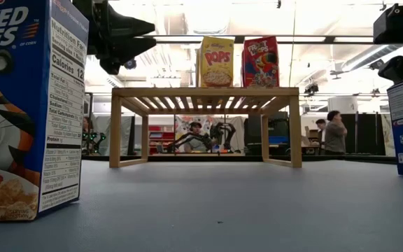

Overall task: Stack cereal on shelf
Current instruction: Put the top right blue cereal box on the shelf

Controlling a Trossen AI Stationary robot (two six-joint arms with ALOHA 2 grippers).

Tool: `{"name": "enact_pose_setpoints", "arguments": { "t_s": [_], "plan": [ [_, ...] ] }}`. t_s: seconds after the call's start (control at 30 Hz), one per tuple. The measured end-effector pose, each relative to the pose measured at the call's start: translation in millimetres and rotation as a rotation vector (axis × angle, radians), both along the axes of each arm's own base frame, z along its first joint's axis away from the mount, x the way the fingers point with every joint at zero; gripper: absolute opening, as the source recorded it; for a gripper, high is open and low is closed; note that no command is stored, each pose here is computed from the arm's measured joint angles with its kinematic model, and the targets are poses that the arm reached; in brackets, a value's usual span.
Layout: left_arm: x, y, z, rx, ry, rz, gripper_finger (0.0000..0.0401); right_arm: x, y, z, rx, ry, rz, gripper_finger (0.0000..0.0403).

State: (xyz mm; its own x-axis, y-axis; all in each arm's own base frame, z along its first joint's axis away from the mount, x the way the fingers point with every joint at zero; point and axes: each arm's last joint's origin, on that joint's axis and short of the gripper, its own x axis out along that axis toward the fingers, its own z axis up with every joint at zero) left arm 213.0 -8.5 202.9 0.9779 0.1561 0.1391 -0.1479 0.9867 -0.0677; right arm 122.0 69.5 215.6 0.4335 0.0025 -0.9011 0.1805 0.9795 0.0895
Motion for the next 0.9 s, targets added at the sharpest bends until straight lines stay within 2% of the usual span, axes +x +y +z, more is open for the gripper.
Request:
{"name": "enact_pose_setpoints", "arguments": {
  "t_s": [0.13,0.9],
  "plan": [
    [0.0,0.0,0.0,-0.028,-0.005,-0.004,0.0208,0.1,-0.1,0.0,-0.007,-0.003,0.004,0.0325],
    [0.0,0.0,0.1,-0.033,-0.006,-0.005,0.0208,0.6,-0.4,0.3,-0.016,-0.015,-0.009,0.0319]
  ]
}}
